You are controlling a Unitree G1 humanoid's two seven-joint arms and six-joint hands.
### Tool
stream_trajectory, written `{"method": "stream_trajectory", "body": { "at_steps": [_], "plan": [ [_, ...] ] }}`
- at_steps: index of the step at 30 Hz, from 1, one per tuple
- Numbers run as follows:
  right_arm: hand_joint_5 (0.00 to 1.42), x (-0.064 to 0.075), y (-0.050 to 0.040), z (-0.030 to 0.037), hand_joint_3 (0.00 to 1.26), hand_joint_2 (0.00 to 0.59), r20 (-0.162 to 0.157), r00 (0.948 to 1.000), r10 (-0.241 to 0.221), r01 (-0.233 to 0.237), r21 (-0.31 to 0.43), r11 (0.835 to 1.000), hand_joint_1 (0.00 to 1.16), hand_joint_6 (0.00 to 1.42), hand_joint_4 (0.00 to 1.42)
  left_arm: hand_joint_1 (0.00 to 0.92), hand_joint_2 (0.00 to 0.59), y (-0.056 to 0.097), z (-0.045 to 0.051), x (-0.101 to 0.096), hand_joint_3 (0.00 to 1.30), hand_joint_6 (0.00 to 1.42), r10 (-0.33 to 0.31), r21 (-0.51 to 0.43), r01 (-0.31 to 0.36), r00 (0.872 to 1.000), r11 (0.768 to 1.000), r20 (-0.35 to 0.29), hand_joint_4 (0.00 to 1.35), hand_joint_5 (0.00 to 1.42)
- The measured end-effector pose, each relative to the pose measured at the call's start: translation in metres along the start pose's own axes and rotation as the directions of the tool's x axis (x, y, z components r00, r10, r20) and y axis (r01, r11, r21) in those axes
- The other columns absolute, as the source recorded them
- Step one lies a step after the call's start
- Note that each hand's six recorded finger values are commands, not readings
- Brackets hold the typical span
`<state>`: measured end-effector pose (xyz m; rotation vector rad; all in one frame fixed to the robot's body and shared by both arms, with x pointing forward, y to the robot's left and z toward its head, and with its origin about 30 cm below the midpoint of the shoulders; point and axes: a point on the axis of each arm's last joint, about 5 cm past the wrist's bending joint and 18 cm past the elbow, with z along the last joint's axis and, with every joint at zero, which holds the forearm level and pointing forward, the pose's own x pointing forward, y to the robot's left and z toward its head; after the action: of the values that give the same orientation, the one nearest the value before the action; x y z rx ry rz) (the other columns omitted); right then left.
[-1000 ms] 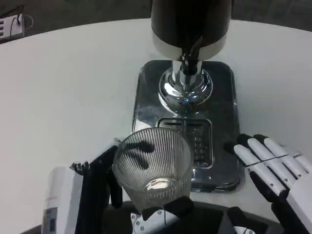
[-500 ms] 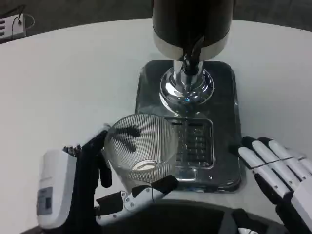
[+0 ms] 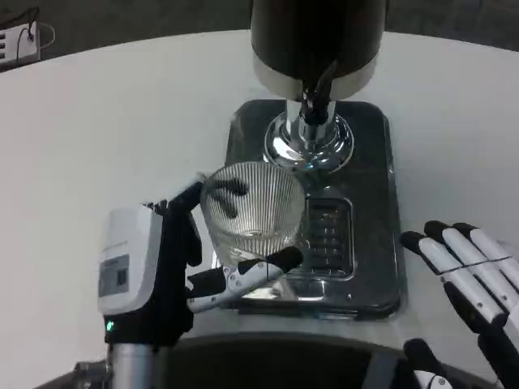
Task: Grasp the cup under the faucet to collect the drink, then remove the cup.
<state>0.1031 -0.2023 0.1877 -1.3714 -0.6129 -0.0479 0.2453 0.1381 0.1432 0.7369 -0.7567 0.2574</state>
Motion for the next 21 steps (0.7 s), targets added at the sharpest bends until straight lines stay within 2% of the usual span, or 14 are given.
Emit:
{"method": "stream_trajectory", "body": {
  "at_steps": [11, 21],
  "plan": [
    [0.07, 0.000, 0.0015, 0.0010, 0.10, 0.493, -0.018, 0.9998, -0.002, 0.002, 0.004, 1.000, 0.20, 0.16, 0.07, 0.833, 0.000, -0.028, -0.0112, 0.024, 1.07, 1.39, -0.047, 0.031, 0.048, 0.999, 0.998, -0.023, 1.13, 1.24],
    [0.07, -0.001, 0.0014, 0.0004, 0.10, 0.493, -0.031, 0.9995, 0.000, 0.000, 0.004, 1.000, 0.20, 0.16, 0.07, 0.834, 0.000, -0.041, -0.0109, 0.043, 1.07, 1.37, -0.052, 0.051, 0.051, 0.999, 0.997, 0.009, 1.11, 1.24]
  ]
}}
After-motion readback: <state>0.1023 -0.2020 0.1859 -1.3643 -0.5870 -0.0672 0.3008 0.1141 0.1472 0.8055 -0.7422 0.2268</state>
